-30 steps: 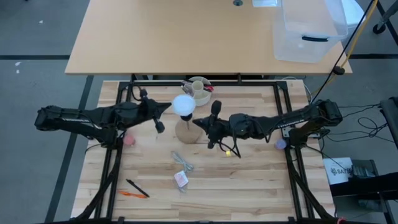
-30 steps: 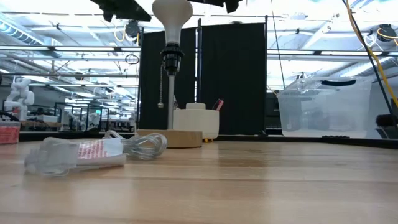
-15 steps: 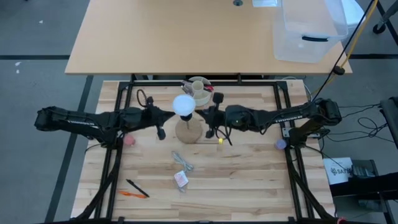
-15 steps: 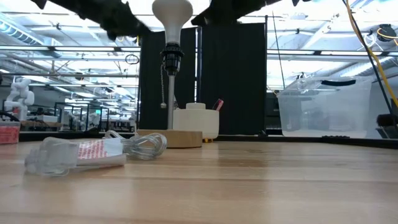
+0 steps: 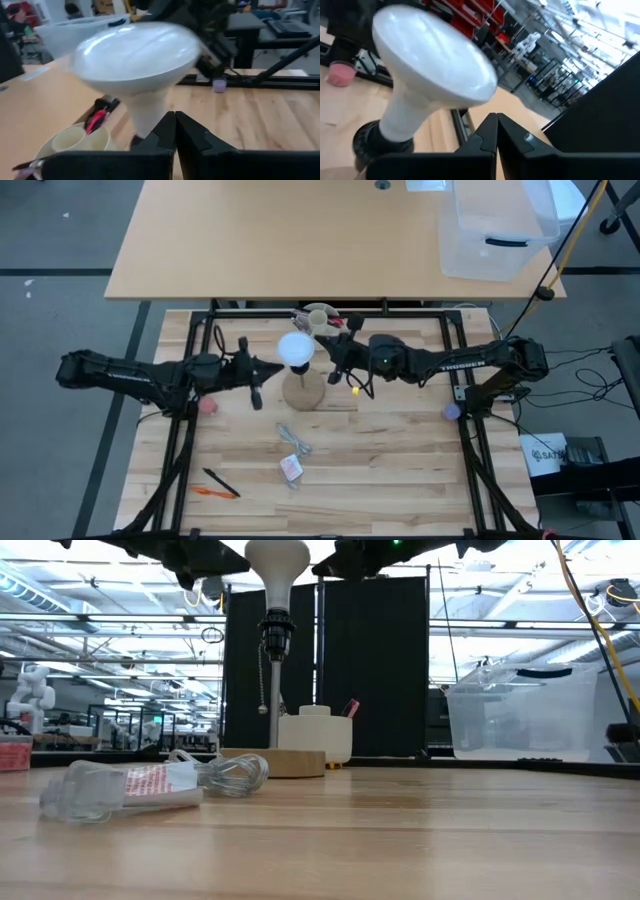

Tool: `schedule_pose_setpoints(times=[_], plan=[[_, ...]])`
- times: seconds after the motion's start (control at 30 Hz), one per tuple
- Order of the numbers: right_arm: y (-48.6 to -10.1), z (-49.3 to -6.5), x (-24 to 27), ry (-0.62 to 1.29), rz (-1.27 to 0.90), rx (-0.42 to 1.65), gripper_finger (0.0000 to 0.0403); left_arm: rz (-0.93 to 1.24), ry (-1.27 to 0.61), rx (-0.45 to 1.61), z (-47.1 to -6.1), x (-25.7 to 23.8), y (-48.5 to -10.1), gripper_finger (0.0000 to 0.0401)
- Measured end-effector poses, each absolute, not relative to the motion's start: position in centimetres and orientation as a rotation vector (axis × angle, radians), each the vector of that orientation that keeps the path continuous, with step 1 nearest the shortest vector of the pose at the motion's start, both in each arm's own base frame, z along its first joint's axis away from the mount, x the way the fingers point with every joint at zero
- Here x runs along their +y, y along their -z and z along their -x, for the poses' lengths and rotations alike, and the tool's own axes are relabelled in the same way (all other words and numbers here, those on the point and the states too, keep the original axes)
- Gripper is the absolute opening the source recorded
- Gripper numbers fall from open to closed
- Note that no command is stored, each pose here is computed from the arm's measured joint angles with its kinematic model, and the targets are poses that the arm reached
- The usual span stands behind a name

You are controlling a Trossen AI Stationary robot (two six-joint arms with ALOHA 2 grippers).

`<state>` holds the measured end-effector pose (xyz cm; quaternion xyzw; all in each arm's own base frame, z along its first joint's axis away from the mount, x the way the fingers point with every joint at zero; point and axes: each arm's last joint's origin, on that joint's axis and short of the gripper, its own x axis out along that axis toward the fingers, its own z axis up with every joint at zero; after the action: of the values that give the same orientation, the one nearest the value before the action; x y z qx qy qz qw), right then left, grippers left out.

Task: Screw lightbulb
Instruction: Insert the lightbulb into the wooden lamp

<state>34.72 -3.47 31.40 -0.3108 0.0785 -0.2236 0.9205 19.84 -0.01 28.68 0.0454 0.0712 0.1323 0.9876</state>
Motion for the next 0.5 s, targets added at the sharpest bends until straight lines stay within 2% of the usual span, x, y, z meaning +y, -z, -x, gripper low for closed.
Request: schedule_pose_setpoints(times=[0.2, 0.5], plan=[[-31.6, -34.8, -3.3, 0.415, 0.659, 0.132, 0.0, -0.129, -0.22, 0.079, -18.9, -1.1, -29.7, 0.0016], [-31.6, -34.8, -3.0, 0.405, 0.663, 0.13, 0.0, -0.166, -0.319, 0.046, -18.7, -0.1, -30.3, 0.0016]])
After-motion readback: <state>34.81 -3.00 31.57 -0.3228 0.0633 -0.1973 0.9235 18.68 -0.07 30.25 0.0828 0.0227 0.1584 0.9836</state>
